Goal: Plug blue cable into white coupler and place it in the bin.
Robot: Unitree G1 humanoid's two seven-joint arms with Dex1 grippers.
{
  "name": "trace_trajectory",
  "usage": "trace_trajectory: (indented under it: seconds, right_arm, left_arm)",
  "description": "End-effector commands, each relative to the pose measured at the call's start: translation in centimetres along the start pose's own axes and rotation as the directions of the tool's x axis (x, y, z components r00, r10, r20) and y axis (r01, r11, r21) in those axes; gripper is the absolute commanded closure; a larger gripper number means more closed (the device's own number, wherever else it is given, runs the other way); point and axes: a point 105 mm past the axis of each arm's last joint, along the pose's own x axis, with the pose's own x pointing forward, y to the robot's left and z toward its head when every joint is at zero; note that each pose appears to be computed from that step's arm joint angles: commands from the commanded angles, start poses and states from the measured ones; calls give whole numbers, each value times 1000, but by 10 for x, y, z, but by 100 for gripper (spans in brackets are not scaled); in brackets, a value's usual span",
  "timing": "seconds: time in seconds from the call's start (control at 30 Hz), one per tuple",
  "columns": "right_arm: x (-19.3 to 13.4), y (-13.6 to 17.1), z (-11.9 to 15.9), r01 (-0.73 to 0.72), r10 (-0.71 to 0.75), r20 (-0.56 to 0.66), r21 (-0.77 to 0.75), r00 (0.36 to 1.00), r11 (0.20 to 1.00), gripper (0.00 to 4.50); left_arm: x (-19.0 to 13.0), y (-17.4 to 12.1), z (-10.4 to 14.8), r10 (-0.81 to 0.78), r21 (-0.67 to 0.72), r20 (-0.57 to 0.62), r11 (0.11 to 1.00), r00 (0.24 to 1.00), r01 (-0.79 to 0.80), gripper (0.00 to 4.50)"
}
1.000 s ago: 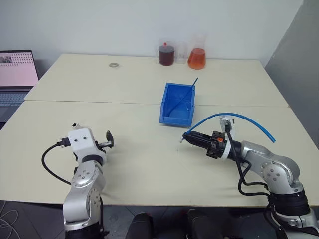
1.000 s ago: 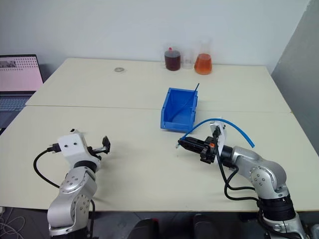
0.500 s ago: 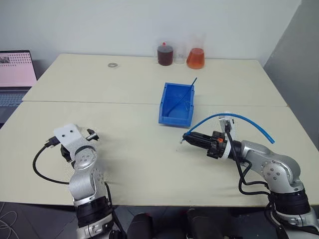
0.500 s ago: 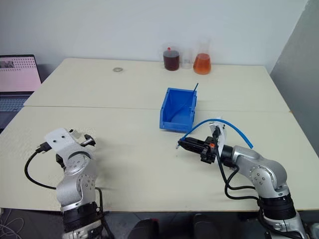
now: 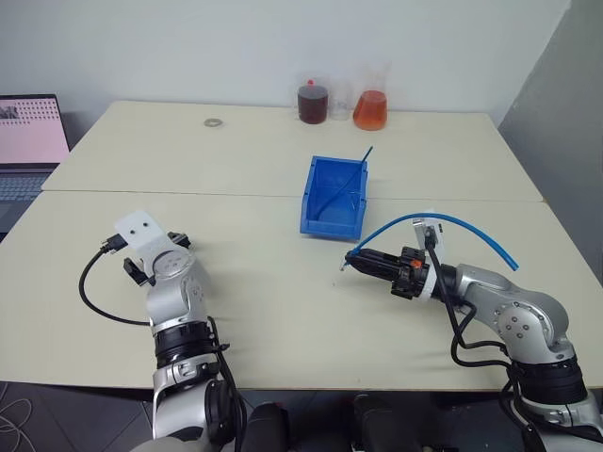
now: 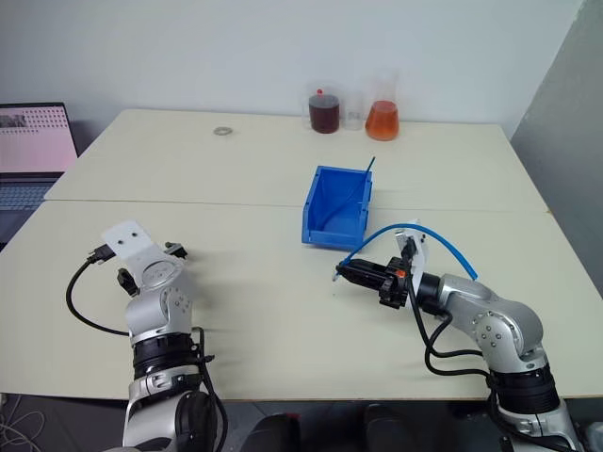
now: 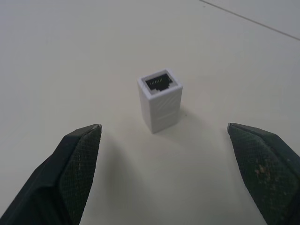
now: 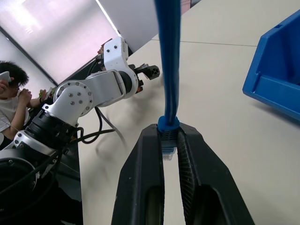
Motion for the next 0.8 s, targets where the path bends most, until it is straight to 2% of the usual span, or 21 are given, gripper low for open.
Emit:
trace_trajectory:
  seconds: [0.03,0.57,0.67,0.7,0.8]
  right_arm:
    - [-5,4,11,-7,8,33,-40,999,999,437]
    - [-5,6,12,-2,4,35,-34,999,999,437]
    - [-5,6,12,-1,2,34,-33,999,999,437]
    - [-5,6,12,0,1,34,-33,999,999,437]
    - [-5,6,13,2,-1,36,-31,999,1000,437]
  left_arm:
    - [5,-1,17,29,-37,53,999,998,-27,0]
    - [16,-4,19,54,-56,47,997,997,-51,0]
    - [18,-3,19,63,-53,42,997,997,-61,42]
    - [18,-3,20,62,-54,44,997,997,-60,76]
    - [19,-4,20,60,-61,46,997,997,-57,138]
